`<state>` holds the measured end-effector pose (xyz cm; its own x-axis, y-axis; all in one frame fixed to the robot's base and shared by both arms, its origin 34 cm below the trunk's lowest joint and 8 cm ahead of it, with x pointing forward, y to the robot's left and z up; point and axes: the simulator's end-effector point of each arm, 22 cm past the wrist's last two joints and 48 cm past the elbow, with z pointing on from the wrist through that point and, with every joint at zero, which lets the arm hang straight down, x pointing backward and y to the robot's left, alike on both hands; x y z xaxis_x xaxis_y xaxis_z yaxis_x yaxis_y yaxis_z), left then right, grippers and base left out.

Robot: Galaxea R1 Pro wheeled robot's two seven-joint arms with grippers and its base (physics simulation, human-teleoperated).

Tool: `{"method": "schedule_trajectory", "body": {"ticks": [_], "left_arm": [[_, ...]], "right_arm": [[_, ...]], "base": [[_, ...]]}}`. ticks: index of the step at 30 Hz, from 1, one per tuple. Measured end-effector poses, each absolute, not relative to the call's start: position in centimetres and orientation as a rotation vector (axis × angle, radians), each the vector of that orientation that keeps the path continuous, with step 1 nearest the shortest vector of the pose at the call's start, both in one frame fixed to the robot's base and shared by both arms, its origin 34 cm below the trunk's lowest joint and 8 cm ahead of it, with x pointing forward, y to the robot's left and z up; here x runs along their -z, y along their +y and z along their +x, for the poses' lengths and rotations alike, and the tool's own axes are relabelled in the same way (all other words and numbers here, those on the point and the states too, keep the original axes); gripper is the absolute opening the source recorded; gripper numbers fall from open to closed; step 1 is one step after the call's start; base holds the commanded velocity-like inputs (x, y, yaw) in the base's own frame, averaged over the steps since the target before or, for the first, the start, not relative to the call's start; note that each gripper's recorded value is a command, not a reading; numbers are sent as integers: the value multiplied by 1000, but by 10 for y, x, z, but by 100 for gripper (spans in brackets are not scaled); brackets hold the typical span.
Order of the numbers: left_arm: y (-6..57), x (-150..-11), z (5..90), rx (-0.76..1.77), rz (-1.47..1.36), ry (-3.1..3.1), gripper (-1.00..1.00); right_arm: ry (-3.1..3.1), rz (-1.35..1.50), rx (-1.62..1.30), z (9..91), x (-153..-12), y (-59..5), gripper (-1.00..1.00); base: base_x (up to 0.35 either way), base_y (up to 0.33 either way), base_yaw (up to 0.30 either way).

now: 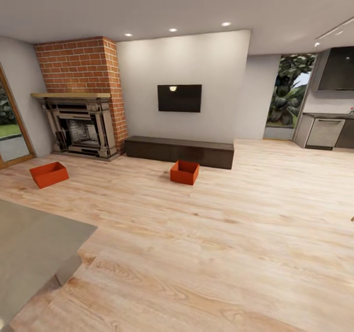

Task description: Move the two storage containers from the living room to the garage. In the garage, place one container on the floor and stack the other container on top of it (either order is fine).

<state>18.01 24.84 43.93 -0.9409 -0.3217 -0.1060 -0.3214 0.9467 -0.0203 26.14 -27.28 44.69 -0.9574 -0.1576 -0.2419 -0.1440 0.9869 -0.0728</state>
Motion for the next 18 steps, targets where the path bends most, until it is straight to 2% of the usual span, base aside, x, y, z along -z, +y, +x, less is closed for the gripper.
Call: {"method": "schedule_trajectory", "body": {"ticks": [18], "left_arm": [[245, -439, 179, 10, -496, 2997, 100]], "right_arm": [[2883, -222, 79, 261, -447, -273, 100]], "base": [[325, 125, 0]]}}
